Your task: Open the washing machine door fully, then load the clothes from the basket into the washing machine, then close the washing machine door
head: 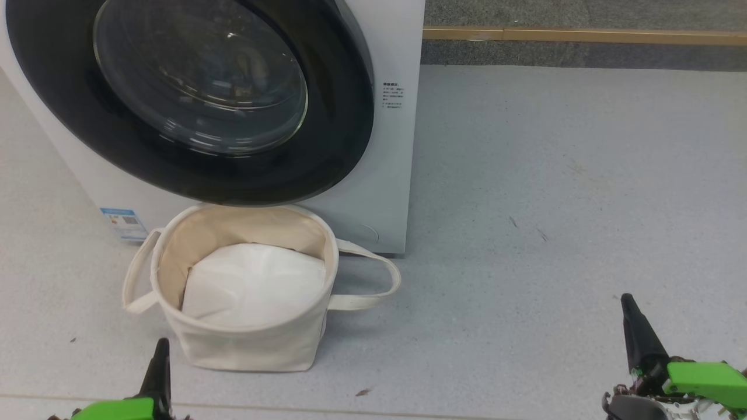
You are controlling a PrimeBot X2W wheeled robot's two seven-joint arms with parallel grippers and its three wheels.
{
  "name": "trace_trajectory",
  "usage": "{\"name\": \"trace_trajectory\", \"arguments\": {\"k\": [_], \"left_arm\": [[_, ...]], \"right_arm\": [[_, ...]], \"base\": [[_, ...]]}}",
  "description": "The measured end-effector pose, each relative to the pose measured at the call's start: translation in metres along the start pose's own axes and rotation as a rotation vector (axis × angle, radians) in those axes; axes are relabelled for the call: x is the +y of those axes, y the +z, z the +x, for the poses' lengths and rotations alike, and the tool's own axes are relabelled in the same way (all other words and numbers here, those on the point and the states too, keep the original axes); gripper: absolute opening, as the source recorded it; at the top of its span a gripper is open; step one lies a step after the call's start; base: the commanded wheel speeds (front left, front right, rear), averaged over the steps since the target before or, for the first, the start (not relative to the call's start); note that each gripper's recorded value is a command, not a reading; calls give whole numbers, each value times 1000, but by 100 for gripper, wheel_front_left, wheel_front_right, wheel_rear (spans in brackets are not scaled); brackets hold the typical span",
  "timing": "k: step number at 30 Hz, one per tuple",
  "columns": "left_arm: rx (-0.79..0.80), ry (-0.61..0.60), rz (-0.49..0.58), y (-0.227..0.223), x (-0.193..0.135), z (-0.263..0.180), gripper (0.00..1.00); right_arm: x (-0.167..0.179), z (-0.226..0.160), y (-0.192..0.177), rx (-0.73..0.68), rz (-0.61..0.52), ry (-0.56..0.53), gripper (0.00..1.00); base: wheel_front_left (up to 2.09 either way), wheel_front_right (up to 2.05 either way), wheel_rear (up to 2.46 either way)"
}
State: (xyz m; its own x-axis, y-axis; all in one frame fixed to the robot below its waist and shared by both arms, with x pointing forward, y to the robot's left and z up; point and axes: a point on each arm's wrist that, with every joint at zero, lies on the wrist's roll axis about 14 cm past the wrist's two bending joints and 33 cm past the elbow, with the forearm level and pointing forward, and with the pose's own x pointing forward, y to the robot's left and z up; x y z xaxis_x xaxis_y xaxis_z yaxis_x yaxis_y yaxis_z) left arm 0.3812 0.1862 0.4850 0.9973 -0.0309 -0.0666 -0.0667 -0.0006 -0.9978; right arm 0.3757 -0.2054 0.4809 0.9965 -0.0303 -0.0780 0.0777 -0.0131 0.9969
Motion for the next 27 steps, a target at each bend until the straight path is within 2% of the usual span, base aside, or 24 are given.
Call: {"name": "trace_trajectory", "arguments": {"k": [27], "left_arm": [[0, 0, 0, 0, 0, 0, 0]], "right_arm": [[0, 0, 0, 0, 0, 0, 0]], "base": [[0, 0, 0]]}}
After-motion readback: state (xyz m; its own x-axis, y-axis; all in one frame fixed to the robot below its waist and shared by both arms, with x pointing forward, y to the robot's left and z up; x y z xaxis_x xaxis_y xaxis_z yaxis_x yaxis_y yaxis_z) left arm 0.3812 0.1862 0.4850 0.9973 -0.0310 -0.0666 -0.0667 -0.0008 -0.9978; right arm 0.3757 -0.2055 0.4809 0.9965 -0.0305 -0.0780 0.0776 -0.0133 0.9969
